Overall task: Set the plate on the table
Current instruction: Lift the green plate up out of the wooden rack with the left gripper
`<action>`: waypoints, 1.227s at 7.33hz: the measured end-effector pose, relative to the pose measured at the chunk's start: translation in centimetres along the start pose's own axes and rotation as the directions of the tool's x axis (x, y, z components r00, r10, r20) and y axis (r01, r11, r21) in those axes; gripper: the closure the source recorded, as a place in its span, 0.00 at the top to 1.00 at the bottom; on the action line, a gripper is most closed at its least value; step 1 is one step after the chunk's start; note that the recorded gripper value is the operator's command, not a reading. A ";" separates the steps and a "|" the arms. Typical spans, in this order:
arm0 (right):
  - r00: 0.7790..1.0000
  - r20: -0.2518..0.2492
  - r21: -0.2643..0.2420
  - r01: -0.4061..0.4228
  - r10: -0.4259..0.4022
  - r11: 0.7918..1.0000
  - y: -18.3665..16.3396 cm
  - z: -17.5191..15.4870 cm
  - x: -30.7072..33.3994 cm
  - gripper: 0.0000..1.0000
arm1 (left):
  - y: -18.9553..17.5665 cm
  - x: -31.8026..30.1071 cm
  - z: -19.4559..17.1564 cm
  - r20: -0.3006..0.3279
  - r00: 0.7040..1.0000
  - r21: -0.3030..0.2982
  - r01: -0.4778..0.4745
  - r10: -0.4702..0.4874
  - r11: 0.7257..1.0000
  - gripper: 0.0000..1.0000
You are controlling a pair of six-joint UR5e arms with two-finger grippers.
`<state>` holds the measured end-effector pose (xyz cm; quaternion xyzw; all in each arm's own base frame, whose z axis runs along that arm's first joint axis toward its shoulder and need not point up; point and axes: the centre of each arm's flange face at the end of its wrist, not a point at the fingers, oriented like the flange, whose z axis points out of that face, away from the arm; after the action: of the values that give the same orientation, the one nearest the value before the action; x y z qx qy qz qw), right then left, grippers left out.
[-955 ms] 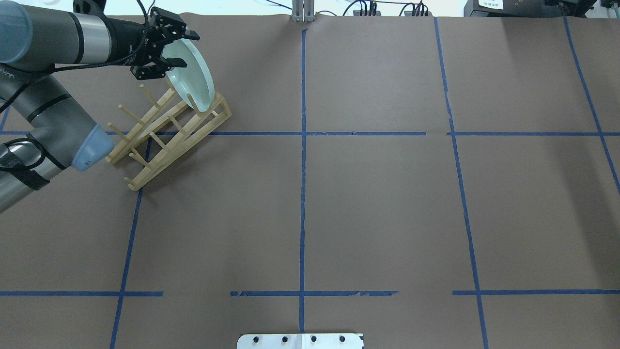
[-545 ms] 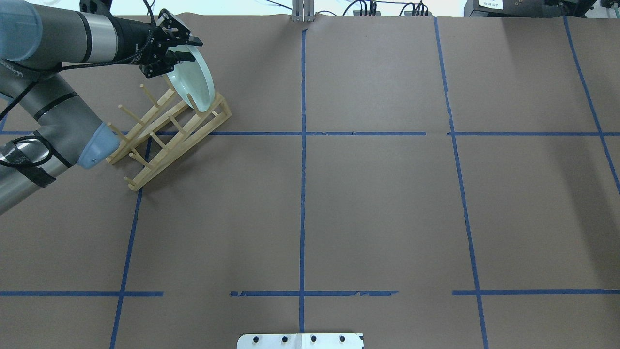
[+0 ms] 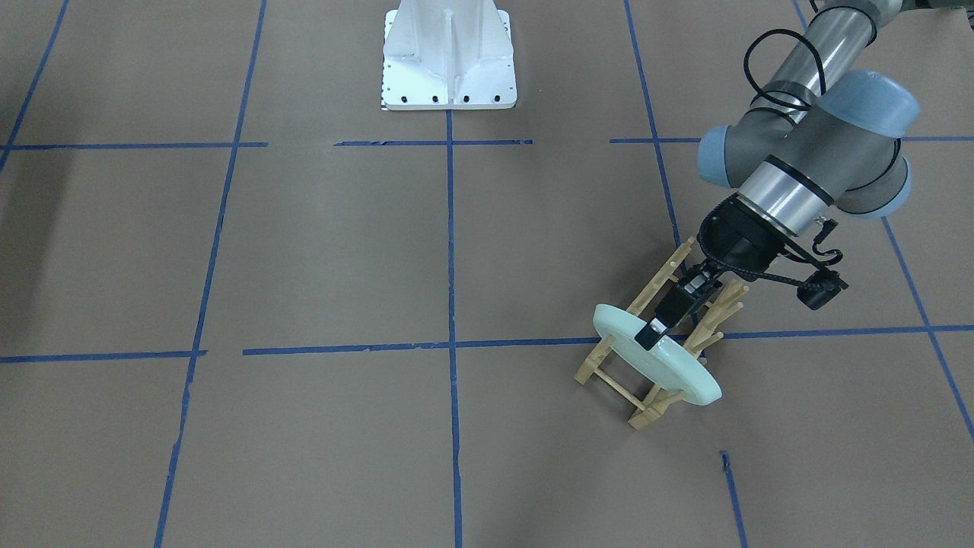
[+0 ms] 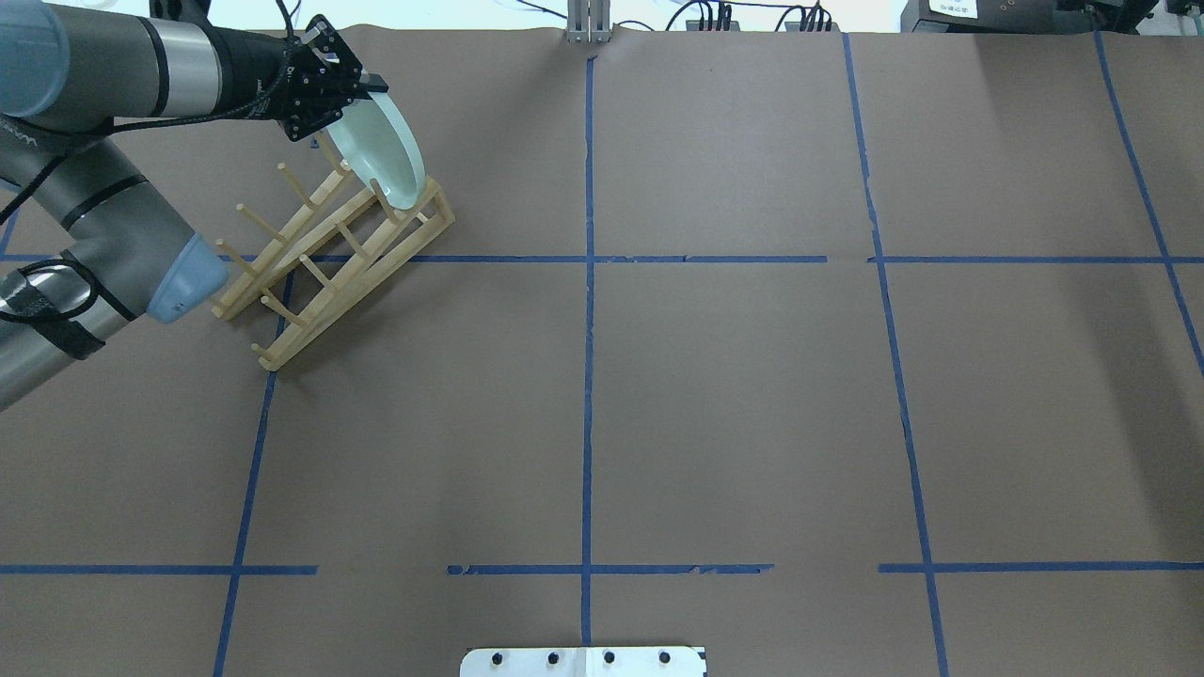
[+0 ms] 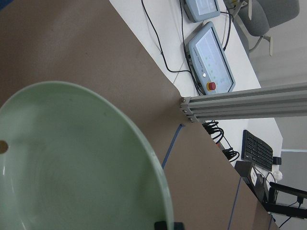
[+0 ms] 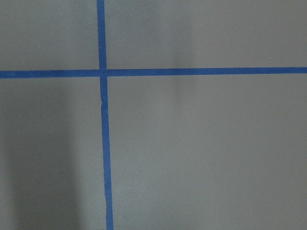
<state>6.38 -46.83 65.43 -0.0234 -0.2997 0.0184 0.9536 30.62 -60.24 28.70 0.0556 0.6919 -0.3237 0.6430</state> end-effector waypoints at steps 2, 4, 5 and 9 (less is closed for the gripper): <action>1.000 0.000 0.000 0.000 0.000 1.000 0.0 0.0 0.0 1.00 | -1.4 1.2 -2.4 -0.036 0.999 0.004 -0.011 0.011 1.000 0.00; 1.000 0.000 -0.001 0.000 0.000 1.000 0.0 0.0 0.0 1.00 | -3.6 2.4 -6.3 -0.047 0.999 -0.012 -0.016 0.015 1.000 0.00; 1.000 0.000 0.000 0.000 0.000 1.000 0.0 0.0 0.0 1.00 | -5.5 3.6 -9.2 -0.036 0.999 -0.034 -0.018 0.016 0.999 0.00; 1.000 0.000 0.000 0.001 -0.001 1.000 0.0 0.0 0.0 1.00 | -4.5 10.3 -15.7 0.058 0.998 -0.085 -0.016 0.021 0.996 0.00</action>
<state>6.36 -46.83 65.43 -0.0234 -0.2997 0.0181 0.9536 13.31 -59.11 20.25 0.0251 0.6852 -0.2895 0.6678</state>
